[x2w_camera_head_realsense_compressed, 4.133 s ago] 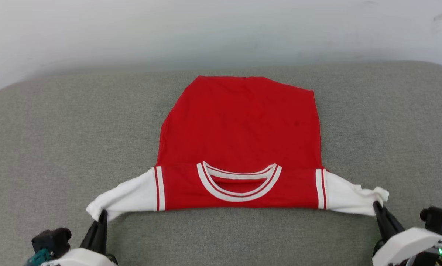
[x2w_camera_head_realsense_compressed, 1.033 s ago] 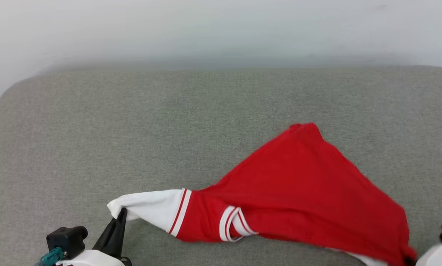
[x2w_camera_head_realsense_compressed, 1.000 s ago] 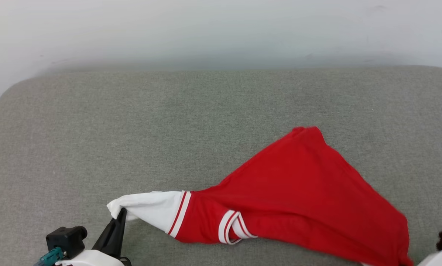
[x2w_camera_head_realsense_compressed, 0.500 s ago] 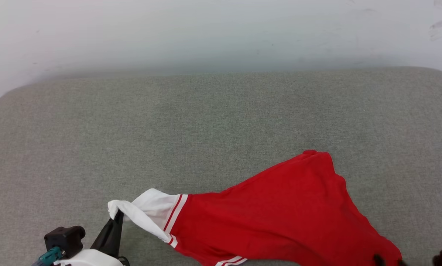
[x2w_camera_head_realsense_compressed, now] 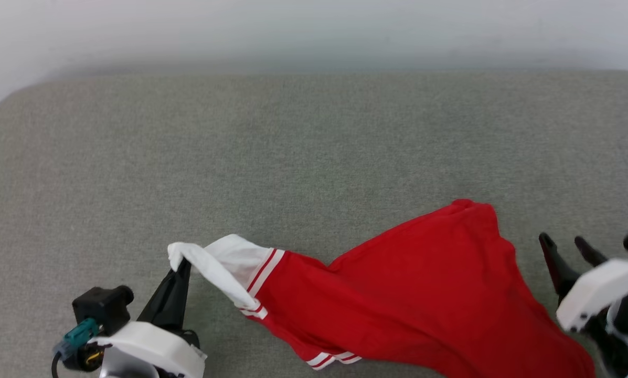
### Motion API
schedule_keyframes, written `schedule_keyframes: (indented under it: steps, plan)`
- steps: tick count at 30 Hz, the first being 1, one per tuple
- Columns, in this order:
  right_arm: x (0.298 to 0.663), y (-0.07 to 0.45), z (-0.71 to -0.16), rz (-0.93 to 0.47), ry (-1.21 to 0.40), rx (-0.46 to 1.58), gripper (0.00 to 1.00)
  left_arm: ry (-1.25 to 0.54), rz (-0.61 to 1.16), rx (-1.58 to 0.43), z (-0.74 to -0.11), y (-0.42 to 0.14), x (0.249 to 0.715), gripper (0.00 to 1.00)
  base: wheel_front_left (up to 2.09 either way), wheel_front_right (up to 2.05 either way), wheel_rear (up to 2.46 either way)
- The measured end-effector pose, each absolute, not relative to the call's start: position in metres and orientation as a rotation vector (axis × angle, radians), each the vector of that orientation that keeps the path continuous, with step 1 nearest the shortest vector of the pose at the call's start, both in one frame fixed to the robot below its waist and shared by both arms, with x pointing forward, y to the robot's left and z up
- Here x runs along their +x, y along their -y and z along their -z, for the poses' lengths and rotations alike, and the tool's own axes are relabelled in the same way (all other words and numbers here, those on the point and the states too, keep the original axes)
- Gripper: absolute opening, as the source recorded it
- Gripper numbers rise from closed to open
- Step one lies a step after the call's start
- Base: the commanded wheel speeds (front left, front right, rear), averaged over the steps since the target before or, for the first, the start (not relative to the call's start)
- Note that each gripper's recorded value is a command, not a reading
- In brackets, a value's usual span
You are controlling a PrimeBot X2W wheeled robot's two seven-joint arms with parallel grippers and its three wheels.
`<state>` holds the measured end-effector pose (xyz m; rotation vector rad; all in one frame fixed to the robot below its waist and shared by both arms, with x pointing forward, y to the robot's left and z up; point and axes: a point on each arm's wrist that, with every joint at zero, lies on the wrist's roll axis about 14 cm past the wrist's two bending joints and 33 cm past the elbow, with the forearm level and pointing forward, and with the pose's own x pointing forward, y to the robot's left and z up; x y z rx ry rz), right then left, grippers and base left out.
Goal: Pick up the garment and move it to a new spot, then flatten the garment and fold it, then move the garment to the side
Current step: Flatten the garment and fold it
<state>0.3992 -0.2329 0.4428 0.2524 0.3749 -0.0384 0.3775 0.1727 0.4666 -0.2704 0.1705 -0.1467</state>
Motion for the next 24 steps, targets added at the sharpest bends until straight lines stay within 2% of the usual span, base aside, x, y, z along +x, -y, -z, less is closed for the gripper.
schedule_keyframes:
  steps: [7, 13, 22, 23, 24]
  plan:
    - [0.449, 0.202, -0.422, -0.156, -0.685, 0.118, 1.0, -0.157, 0.163, -0.271, -0.466, -0.169, 0.393, 0.0, 0.0, 0.0, 0.0]
    - [0.474, 0.169, -0.406, -0.289, -0.85, 0.008, 1.0, -0.167, 0.162, -0.279, -0.455, -0.17, 0.403, 0.0, 0.0, 0.0, 0.0]
    - [0.473, 0.16, -0.351, -0.337, -1.114, -0.036, 1.0, -0.195, 0.143, -0.281, -0.438, -0.174, 0.412, 0.0, 0.0, 0.0, 0.0]
    - [0.472, 0.16, -0.348, -0.338, -1.136, -0.037, 0.78, -0.197, 0.14, -0.281, -0.437, -0.175, 0.412, 0.0, 0.0, 0.0, 0.0]
    - [0.47, 0.16, -0.347, -0.341, -1.162, -0.032, 0.0, -0.205, 0.135, -0.28, -0.434, -0.176, 0.412, 0.0, 0.0, 0.0, 0.0]
